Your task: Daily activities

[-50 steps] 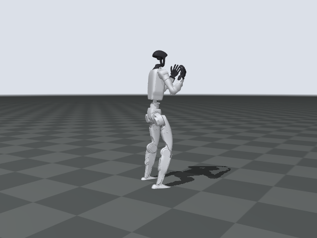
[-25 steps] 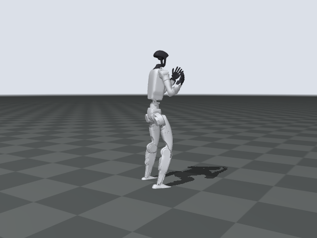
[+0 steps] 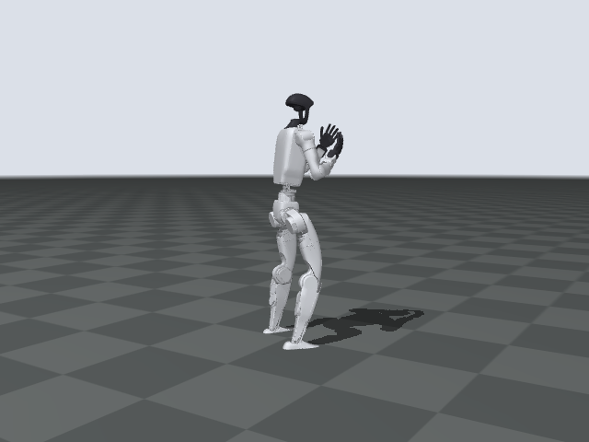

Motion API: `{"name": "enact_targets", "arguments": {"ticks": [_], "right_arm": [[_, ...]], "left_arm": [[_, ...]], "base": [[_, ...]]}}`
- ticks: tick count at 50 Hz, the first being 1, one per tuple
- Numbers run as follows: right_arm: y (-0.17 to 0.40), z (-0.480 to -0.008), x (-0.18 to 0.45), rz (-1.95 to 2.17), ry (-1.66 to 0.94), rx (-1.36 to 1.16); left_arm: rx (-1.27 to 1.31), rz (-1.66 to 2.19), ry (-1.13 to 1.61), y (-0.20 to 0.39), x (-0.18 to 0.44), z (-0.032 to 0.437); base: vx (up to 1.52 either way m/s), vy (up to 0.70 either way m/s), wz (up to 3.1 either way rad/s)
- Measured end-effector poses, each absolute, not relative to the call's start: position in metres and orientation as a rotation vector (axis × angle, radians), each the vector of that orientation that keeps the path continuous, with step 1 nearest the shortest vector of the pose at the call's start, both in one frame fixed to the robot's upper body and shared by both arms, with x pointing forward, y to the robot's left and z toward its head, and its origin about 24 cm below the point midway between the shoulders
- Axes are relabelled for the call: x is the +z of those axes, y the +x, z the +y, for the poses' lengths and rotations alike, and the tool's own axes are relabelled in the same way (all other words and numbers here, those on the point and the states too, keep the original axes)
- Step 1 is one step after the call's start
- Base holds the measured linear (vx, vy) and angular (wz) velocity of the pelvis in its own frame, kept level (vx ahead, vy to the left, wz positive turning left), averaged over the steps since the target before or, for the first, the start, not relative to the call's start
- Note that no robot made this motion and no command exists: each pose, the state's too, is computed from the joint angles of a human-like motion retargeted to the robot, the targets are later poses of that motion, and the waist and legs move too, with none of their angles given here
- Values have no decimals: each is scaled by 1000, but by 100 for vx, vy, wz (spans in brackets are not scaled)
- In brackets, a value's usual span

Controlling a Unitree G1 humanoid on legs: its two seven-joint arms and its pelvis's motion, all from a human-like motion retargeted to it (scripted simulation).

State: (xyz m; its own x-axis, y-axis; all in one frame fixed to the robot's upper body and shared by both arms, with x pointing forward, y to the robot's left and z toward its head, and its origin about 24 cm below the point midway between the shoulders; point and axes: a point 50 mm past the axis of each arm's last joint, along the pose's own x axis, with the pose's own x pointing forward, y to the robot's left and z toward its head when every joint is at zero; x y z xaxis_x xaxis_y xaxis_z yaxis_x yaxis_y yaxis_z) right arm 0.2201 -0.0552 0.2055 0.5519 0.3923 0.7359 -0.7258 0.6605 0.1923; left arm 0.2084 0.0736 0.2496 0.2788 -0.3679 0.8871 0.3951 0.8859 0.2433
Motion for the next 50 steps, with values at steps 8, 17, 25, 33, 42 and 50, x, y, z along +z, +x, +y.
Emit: {"name": "enact_targets", "arguments": {"ticks": [8,17,25,33,42,50], "right_arm": [[218,-54,211,-735,529,733],[217,-51,218,-763,550,708],[213,-42,220,-750,603,747],[207,-37,225,-768,607,770],[183,-12,230,-785,493,1000],[157,22,215,-689,336,1331]], "left_arm": [[-542,-1166,-56,209,250,73],[-561,-1190,-168,205,260,65],[-665,-1167,-218,200,260,46],[-817,-1041,-257,198,247,26],[-1272,-714,-147,185,203,-19],[-1718,-517,-36,151,183,-53]], "base": [[0,0,0],[0,0,0],[0,0,0],[0,0,0],[0,0,0],[-1,0,1]]}}
